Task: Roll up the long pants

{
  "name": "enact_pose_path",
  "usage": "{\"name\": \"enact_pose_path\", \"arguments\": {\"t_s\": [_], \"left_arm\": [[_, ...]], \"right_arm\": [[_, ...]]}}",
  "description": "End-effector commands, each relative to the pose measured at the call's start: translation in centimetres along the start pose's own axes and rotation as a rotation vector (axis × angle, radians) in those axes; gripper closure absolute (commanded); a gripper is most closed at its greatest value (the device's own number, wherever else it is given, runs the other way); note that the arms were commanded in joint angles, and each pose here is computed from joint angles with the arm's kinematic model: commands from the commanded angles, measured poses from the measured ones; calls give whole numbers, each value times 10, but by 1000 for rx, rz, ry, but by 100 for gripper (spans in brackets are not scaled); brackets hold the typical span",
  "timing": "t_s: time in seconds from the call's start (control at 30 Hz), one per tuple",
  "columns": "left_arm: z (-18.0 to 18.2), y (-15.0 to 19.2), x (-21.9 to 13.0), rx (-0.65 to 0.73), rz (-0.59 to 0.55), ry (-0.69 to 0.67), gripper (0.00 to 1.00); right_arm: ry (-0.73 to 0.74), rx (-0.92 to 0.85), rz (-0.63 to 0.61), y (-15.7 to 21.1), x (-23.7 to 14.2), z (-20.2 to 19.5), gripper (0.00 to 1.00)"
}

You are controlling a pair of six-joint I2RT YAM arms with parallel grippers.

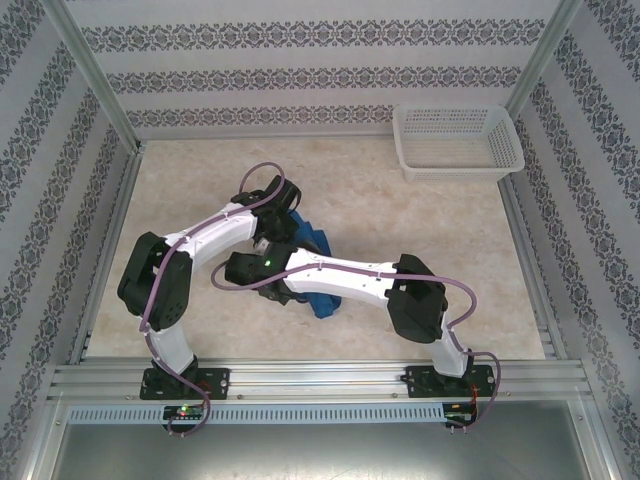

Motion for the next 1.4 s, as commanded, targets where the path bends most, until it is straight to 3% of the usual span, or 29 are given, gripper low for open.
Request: {"name": "enact_pose_path", "arguments": {"t_s": [0.0, 0.17, 0.47, 0.67, 0.77, 0.8, 0.83, 0.93, 0.97, 1.03, 1.1, 1.17, 1.23, 1.37], "left_arm": [[12, 27, 5, 14, 80, -71, 100], [9, 31, 11, 12, 94, -72, 100], [7, 35, 7, 14, 113, -54, 100], [7, 38, 4, 16, 131, -45, 100], [8, 40, 1, 19, 143, -41, 100], [8, 41, -1, 21, 147, -40, 100], [8, 42, -3, 24, 150, -36, 100], [12, 43, -7, 24, 156, -33, 100], [13, 42, -8, 22, 152, -29, 100], [11, 41, -11, 18, 143, -9, 100], [4, 35, -16, 16, 119, 27, 71], [-11, 23, -21, 12, 86, 84, 28], [-31, 5, -30, 6, 49, 134, 1], [-68, -46, -57, 0, -54, 195, 0]], "right_arm": [[-33, 62, -55, -15, -26, -3, 2], [-74, 64, -49, -15, -29, 8, 2], [57, -46, 73, 15, 52, 16, 2], [108, -117, 114, 30, 88, 0, 13], [115, -152, 116, 34, 103, -10, 30], [105, -149, 123, 36, 108, -14, 51], [101, -148, 130, 39, 113, -17, 65], [70, -135, 160, 47, 125, -25, 94], [57, -130, 166, 50, 129, -27, 100], [23, -114, 175, 54, 131, -27, 100], [-18, -93, 173, 57, 129, -24, 100], [-48, -69, 166, 59, 125, -23, 100], [-95, -28, 155, 60, 117, -20, 100], [-190, 65, 123, 61, 100, -17, 100]]}}
Point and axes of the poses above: each hand's point on the last joint's axis, 136 mm out from that joint toward the fingers, its own x axis out along the fingers, its own z axis along the line the jaws close on, y = z × x, the point moved 1 cm from there along -x, back along the fingers, and after that the axes turned 2 degrees about -x, right-handed, at the moved point
